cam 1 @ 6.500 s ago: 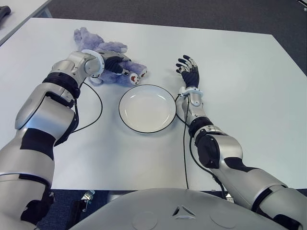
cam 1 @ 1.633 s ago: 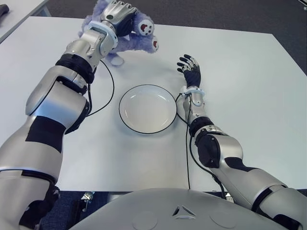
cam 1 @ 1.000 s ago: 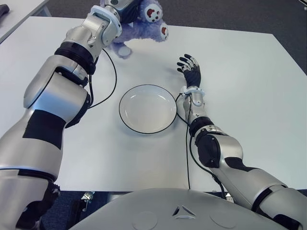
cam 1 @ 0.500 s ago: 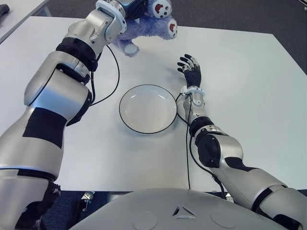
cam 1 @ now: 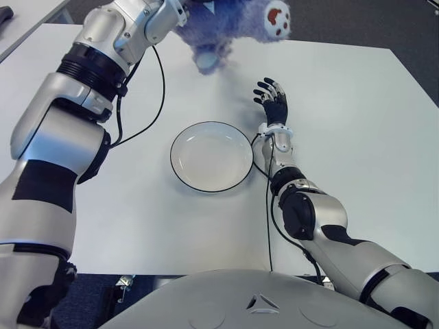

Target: Put the doll into the plate.

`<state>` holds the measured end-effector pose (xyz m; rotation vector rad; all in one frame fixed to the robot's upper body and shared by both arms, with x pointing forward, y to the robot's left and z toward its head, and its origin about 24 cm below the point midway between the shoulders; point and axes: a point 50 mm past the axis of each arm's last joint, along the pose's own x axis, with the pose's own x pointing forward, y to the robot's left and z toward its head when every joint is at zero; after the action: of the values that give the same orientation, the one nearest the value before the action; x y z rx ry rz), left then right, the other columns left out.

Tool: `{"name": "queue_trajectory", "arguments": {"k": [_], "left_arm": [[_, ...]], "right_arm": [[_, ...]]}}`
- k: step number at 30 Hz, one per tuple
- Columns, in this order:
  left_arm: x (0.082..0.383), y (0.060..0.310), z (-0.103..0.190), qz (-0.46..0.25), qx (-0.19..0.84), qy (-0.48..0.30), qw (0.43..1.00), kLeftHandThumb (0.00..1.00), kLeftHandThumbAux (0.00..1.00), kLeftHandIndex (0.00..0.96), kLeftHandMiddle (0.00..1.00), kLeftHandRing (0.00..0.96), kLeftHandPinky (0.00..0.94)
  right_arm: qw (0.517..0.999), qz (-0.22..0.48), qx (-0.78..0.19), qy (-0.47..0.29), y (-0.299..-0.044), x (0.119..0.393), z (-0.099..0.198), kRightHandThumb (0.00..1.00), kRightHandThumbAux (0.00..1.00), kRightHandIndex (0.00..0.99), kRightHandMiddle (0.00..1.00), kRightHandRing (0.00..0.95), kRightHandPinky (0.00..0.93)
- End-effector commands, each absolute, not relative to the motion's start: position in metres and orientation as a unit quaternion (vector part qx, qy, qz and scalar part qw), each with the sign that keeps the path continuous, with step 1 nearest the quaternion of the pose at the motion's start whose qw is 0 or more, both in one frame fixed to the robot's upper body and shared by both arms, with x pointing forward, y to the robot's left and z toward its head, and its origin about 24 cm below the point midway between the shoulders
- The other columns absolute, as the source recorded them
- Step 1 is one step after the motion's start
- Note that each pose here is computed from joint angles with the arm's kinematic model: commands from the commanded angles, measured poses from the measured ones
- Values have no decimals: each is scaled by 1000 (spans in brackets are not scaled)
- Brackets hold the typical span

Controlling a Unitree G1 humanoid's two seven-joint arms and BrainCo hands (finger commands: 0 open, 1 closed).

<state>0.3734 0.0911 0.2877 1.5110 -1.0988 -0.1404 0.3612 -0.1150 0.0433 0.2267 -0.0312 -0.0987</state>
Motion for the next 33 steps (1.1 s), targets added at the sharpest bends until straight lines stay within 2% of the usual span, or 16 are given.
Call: {"name": "queue_trajectory", "arguments": {"k": [1, 10, 17, 21, 23, 27, 33], "left_arm": [[363, 99, 264, -89, 676, -440, 584, 950, 650, 387, 497, 526, 748], [343, 100, 264, -116, 679, -419, 592, 951, 648, 390, 510, 525, 731], [330, 104, 262, -131, 675, -405, 603, 952, 648, 391, 512, 525, 715], [323, 108, 261, -131, 673, -402, 607, 951, 649, 388, 507, 525, 636], [318, 111, 260, -129, 677, -404, 602, 950, 649, 388, 507, 525, 646], [306, 119, 257, -127, 681, -412, 592, 951, 648, 391, 513, 528, 745], [301, 123, 252, -132, 671, -400, 610, 952, 647, 392, 516, 531, 744]], "right_arm": [[965, -71, 143, 209, -105, 294, -57, 860, 847, 222, 283, 322, 337], [965, -71, 138, 210, -105, 294, -57, 890, 840, 227, 278, 332, 350], [966, -71, 135, 210, -105, 294, -57, 874, 838, 239, 282, 324, 339], [966, -70, 134, 210, -105, 294, -57, 855, 843, 229, 280, 308, 318], [966, -70, 134, 210, -105, 294, -57, 855, 844, 224, 278, 306, 321], [966, -70, 136, 210, -105, 294, -57, 874, 842, 222, 278, 320, 328], [965, -72, 142, 208, -106, 294, -57, 880, 840, 231, 281, 324, 331]]}}
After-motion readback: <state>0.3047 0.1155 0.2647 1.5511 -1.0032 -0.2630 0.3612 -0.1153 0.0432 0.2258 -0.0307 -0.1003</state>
